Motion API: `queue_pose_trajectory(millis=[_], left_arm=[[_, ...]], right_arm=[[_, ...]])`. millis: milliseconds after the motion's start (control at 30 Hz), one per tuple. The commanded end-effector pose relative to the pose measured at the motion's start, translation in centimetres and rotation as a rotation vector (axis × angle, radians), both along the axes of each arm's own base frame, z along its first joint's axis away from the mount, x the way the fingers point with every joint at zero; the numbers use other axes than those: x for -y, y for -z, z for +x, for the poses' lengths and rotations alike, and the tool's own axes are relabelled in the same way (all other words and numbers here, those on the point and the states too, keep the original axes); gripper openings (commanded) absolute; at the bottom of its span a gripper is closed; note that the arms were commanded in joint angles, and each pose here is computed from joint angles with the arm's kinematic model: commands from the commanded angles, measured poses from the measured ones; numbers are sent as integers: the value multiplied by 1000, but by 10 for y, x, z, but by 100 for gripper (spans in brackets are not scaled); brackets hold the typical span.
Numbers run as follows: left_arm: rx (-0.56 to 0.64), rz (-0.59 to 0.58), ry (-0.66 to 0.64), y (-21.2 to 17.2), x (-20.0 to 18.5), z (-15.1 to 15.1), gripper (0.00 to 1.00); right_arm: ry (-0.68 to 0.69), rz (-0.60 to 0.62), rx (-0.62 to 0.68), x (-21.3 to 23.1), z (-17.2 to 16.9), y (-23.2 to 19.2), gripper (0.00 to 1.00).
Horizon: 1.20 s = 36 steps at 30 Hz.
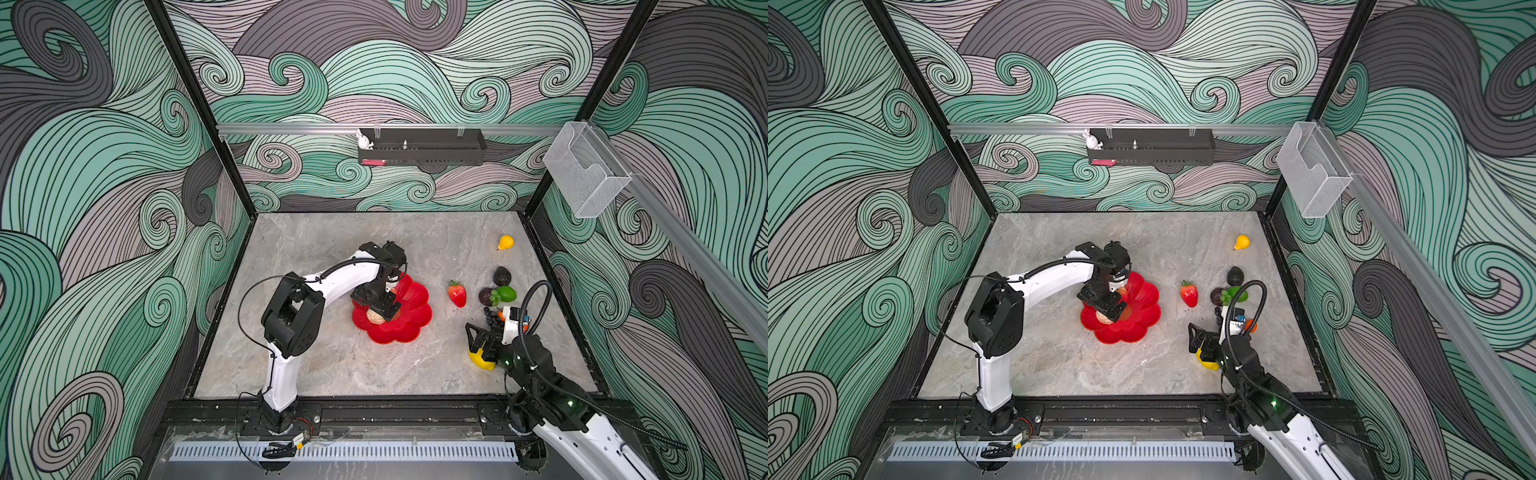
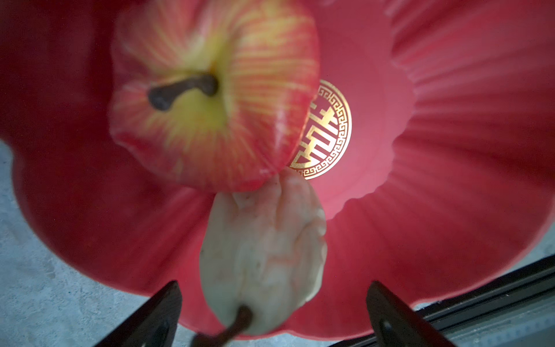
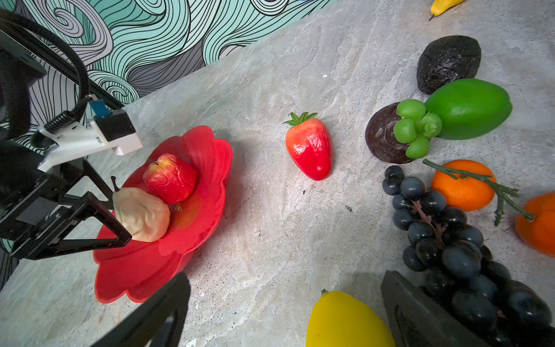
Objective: Place and organize the fake fruits in the fruit bowl
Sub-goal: 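Open the left gripper and draw it back from the bowl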
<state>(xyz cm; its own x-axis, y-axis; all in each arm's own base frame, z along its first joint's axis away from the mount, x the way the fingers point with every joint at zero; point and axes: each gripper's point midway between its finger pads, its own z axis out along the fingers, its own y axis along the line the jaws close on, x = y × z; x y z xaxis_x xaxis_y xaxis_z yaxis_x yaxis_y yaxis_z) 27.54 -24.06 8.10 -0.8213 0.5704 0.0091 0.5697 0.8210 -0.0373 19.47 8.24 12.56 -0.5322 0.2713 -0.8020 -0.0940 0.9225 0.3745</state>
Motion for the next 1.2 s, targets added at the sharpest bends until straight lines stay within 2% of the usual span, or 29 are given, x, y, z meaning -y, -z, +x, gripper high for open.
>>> queue_pose_trajectory(millis=[0,133,300,433,600,700,833,1167], left_arm=[[47,-51,-40,-28,-5,-5,99],[135,-155,-47,-59,-5,-16,99],[306,-276,-65,-96,-19,-28,99],[514,-376,-91,-134,-43,-39,99],[802,-498,-163,-174,-84,-53,99],[904,-520,-206,-185,-107,-64,99],[956,-477,-285,-181,-131,-68,99],[939,-474,-292,-178,-134,-72,99]], right_arm=[[28,-20,13,5,4,-1,100],[88,-84,-29,17,6,-10,100],[44,-209,-125,9,18,-24,100],[17,-282,-233,4,25,-25,100],[25,-315,-367,4,25,-11,100],[41,-304,-448,5,17,-3,99],[60,-281,-532,7,2,8,99],[109,-347,-591,17,2,18,97]])
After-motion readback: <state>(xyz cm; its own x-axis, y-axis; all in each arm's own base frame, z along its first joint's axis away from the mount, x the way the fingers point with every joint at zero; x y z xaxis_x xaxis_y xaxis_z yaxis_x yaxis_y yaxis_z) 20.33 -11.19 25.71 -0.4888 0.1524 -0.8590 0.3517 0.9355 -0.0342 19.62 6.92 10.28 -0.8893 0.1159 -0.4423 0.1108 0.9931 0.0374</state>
